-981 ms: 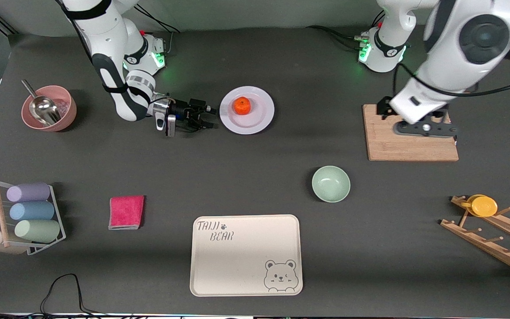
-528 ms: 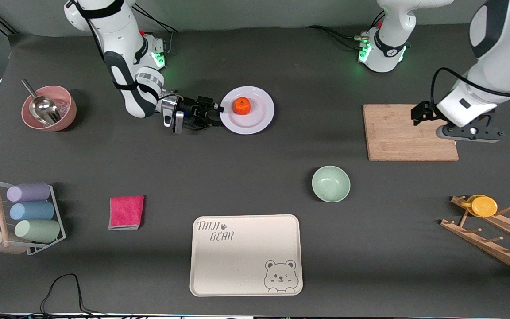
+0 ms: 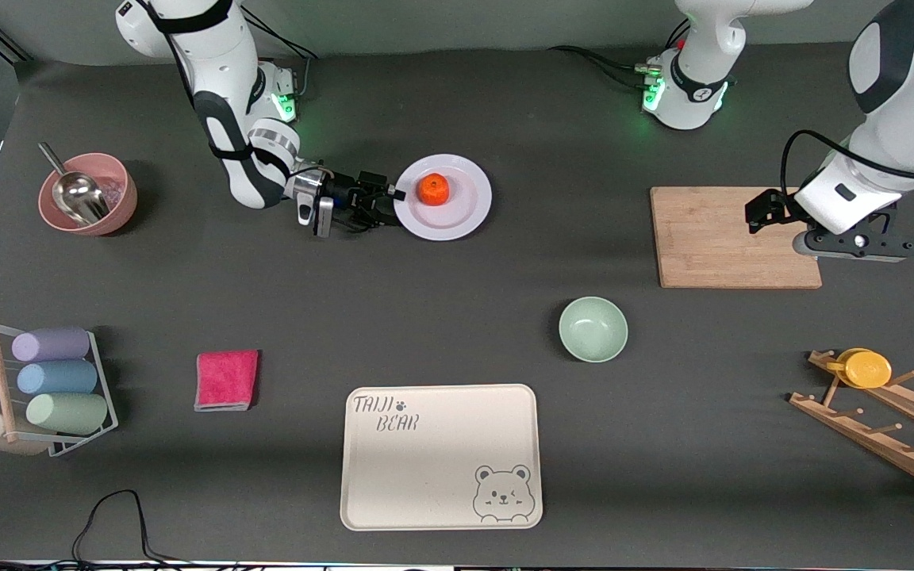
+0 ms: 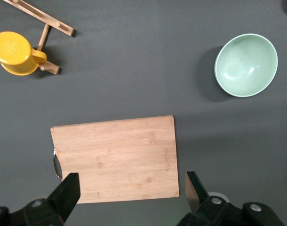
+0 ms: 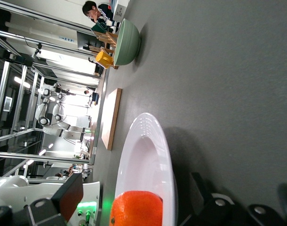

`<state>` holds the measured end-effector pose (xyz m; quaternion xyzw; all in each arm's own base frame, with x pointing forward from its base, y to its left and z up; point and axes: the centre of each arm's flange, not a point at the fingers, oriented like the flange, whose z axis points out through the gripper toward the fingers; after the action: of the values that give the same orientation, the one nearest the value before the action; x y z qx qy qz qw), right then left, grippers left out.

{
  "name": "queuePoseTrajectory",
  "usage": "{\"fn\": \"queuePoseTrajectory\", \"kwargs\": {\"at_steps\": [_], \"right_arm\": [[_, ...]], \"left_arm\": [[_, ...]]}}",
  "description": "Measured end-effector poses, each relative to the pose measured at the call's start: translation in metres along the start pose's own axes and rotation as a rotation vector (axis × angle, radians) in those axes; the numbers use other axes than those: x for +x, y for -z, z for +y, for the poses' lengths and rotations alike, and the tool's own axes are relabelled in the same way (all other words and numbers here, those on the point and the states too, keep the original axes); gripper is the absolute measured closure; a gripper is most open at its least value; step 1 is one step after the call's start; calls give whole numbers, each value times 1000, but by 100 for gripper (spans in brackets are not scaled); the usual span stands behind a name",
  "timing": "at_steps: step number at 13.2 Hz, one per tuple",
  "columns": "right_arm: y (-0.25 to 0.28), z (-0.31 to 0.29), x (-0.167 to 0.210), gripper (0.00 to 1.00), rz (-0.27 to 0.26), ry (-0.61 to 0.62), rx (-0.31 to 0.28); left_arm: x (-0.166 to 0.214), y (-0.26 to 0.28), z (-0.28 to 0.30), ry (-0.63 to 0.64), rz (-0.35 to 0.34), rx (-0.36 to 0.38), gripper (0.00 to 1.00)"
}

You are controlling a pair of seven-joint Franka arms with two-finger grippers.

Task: Place orange and plate with both arms
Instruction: 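Withdraw the left gripper to the board while the right gripper reaches the plate, then grip the rim of the white plate with the right gripper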

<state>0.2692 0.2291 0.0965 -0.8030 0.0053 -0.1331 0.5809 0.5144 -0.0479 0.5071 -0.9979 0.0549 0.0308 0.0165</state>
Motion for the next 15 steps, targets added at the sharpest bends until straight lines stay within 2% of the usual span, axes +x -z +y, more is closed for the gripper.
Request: {"fn": "queuePoseTrajectory", "kwargs": {"at_steps": [4,6,12,15], "right_arm": [[-4,1,-4,4,2,-4,8],[-4,4,-6,30,-1,-10,7],[-4,9,-9,96,-4,-16,4],[-5,12,-12,96,0,-28,22]], "left_arm": [[1,1,-2,4,7,-1,0],[1,1,-9,17,9,-4,0],[-3,21,-38,71,37,-11,0],[-6,33,-46,83,53,-12,0]]}}
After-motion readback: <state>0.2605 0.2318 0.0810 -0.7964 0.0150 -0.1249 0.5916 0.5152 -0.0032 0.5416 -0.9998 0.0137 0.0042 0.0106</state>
